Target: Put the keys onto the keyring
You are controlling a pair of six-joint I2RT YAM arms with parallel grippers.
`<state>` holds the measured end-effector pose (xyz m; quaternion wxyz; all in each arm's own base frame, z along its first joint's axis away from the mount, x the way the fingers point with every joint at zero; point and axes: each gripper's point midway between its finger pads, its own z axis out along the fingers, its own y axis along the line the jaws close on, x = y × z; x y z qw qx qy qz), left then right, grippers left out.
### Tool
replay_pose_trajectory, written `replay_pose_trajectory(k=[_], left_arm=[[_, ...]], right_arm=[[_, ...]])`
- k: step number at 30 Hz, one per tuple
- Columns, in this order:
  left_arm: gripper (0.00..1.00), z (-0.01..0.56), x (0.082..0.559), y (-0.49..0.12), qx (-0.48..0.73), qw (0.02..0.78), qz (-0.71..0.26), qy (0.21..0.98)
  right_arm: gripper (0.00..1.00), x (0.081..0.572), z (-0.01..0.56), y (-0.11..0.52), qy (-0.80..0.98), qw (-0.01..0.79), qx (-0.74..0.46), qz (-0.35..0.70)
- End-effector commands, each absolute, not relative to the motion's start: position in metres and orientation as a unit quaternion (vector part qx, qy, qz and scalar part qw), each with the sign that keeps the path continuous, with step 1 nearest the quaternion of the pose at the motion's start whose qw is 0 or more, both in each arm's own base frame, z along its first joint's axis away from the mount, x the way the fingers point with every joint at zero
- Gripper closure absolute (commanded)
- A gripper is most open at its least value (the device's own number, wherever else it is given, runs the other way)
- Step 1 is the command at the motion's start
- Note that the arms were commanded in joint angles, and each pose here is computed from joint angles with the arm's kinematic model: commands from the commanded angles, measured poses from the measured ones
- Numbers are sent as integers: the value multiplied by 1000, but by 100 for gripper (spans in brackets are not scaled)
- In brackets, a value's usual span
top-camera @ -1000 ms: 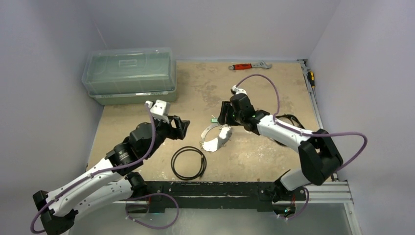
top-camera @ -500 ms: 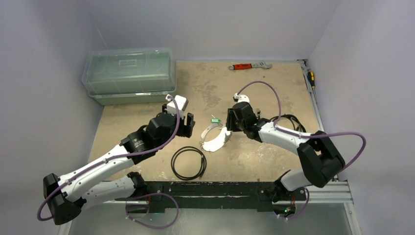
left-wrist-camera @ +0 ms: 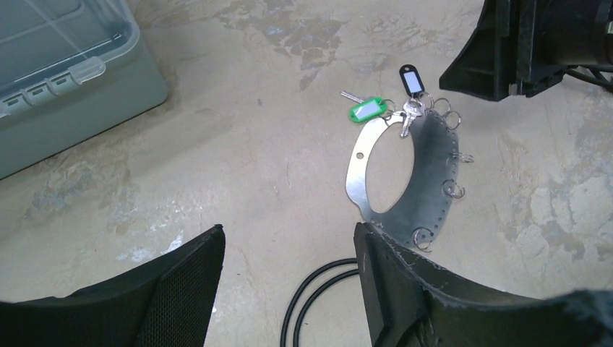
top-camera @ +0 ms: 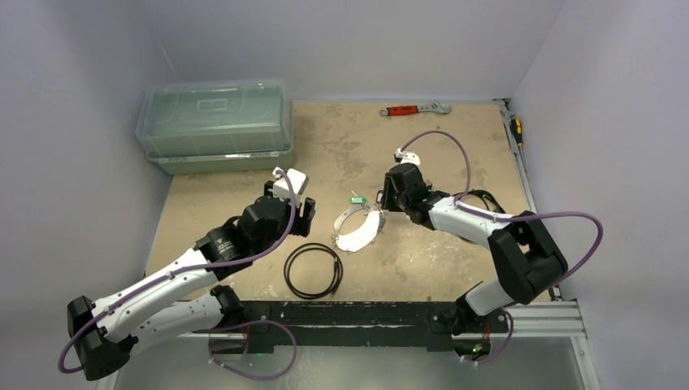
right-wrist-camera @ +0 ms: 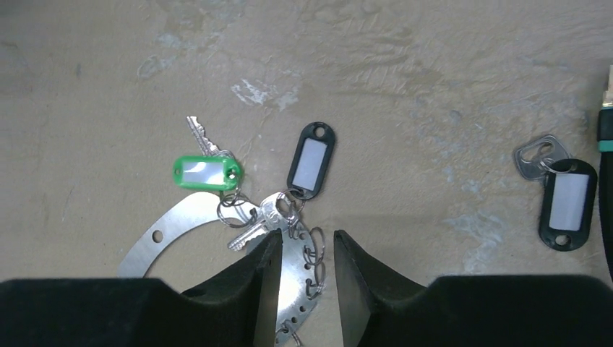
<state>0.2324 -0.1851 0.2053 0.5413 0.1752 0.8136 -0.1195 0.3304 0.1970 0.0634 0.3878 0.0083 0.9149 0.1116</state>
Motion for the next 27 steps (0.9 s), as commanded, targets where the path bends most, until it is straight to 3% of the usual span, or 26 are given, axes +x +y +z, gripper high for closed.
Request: replay_pose_trajectory(k=[1,16,24,27], left_arm=[[35,208,234,-184,181,544,-110,812],[36,209,232,-184,182,546,-115,810],[36,208,232,-184,185,545,-113,810],[36,209,232,-184,184,546,-113,809]], right_arm=[[65,341,69,192,906,392,53,152],[74,336,38,213,914,328,43,236],[99,333,30,213,918,318,42,234],[100,335,34,212,917,322,34,231]])
